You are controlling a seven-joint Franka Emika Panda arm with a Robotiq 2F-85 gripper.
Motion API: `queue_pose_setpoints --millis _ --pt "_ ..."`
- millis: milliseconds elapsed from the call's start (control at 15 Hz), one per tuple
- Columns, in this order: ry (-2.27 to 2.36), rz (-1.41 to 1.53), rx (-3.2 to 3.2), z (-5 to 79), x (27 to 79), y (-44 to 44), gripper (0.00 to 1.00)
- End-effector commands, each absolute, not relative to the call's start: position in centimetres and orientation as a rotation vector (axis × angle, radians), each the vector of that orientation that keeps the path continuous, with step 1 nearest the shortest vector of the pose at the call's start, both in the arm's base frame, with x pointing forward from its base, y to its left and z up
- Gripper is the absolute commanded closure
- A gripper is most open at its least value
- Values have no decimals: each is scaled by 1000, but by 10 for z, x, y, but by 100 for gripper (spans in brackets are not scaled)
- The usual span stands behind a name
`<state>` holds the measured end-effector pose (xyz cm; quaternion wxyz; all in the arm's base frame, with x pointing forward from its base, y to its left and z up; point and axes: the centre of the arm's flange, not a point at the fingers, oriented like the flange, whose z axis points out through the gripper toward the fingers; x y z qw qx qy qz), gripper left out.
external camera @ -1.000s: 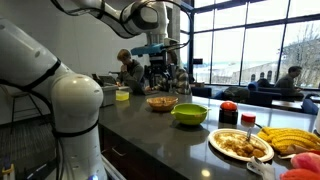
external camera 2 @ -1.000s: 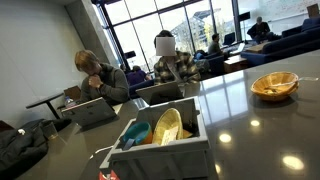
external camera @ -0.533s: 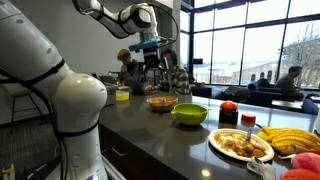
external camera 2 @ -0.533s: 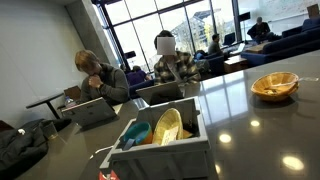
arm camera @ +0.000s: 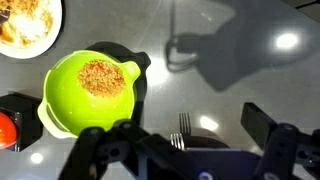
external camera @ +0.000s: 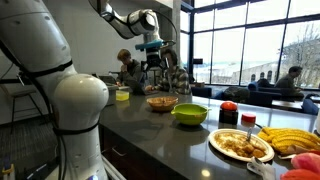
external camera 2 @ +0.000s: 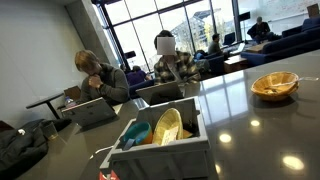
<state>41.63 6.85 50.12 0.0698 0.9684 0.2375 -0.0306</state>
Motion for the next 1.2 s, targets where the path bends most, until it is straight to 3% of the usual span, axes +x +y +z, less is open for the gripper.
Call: queue_pose_setpoints --millis 0,267,667,1133 --pt "834 -204 2909 513 449 70 0" --pt "903 -362 2893 504 462 66 0" --pt "817 -520 2949 492 433 48 0" --pt "929 -619 2877 466 438 86 0"
